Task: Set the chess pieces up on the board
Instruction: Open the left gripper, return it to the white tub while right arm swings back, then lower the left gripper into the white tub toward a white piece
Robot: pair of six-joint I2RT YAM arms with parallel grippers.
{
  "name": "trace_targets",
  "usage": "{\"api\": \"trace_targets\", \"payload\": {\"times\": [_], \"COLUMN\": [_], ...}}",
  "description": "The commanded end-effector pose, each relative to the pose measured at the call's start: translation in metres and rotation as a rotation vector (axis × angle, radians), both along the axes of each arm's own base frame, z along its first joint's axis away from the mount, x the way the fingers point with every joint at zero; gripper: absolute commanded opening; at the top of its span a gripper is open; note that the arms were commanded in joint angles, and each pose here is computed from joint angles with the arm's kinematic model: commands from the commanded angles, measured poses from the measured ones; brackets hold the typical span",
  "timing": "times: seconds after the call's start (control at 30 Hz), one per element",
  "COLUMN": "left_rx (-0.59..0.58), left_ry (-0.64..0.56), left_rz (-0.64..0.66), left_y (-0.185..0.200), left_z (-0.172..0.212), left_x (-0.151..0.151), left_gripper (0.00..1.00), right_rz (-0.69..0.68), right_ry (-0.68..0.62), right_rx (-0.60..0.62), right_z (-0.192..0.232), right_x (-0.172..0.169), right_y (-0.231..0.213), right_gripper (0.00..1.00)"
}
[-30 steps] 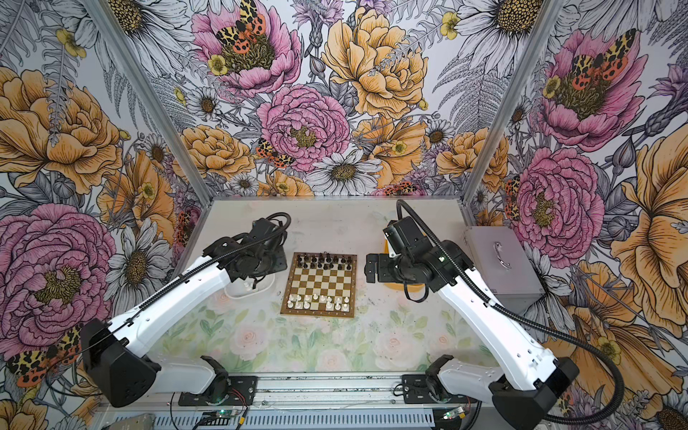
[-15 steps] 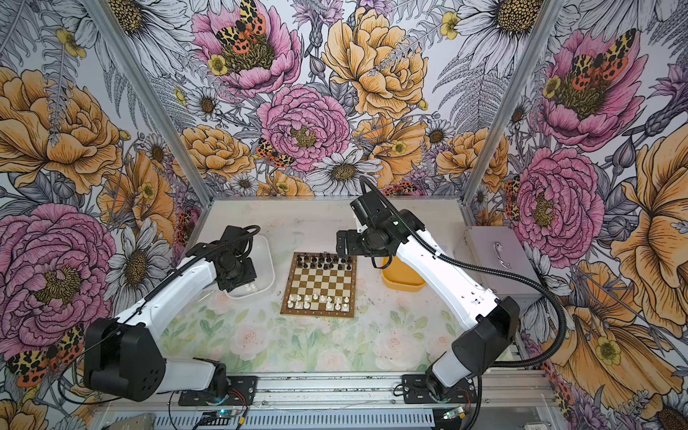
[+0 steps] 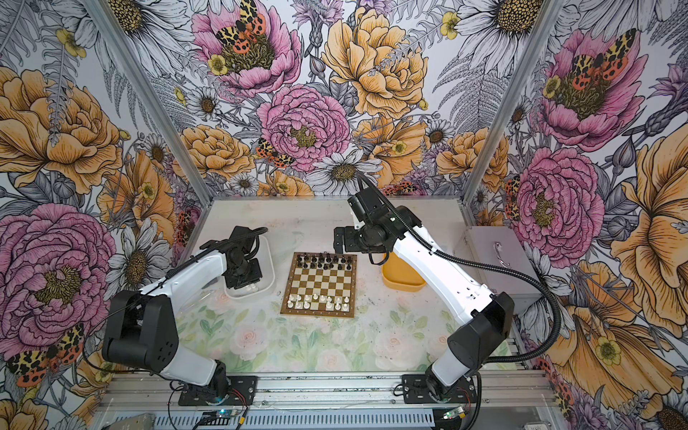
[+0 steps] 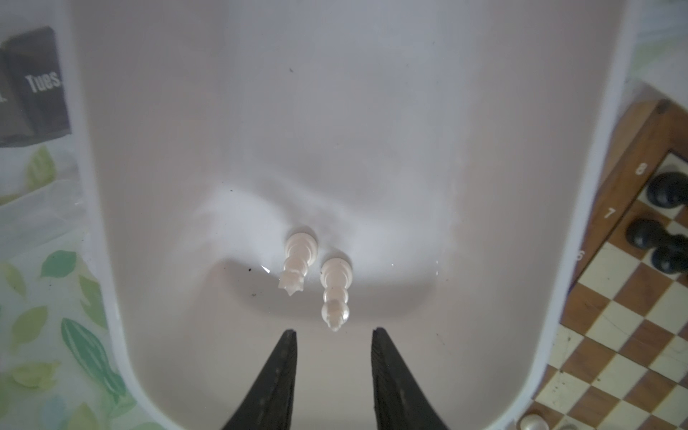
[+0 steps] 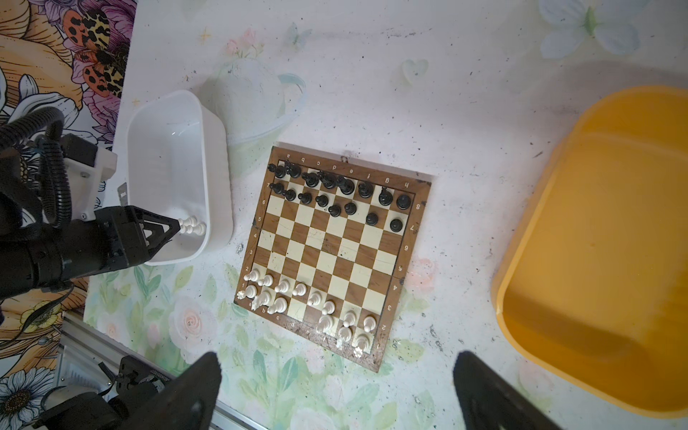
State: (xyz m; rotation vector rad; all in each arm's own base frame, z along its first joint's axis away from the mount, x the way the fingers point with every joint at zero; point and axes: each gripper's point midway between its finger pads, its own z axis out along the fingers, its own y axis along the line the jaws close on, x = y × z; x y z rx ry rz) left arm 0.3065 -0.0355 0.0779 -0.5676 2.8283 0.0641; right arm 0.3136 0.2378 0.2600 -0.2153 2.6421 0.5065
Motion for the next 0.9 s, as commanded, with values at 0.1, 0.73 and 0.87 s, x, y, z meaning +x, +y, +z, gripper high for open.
{"api": "trace_targets", "payload": {"times": [0.1,0.73,0.87], "left_rx": [-0.022,-0.004,-0.006], "left_ry": [-0.024,0.008,0.01], "left_rz": [-0.02,-0.031,-0.032], "left_y": [-0.004,0.0,-0.001], "left_z": [-0.003,-0.022,-0.022], "left_x": [0.013,0.017,0.017], "left_gripper": [0.35,0.3,0.26], "right_rz": [-0.002,-0.032,-0.037], "right_ry": [-0.036,-0.035,-0.036], "right_rx": [0.01,-0.001,-0.004], "right_z": [0.01,0.008,0.008], "right_x": [0.007,0.003,0.003], "right_y": [-0.004,-0.014,-0.015], "right_gripper": [1.0,1.0,1.0]}}
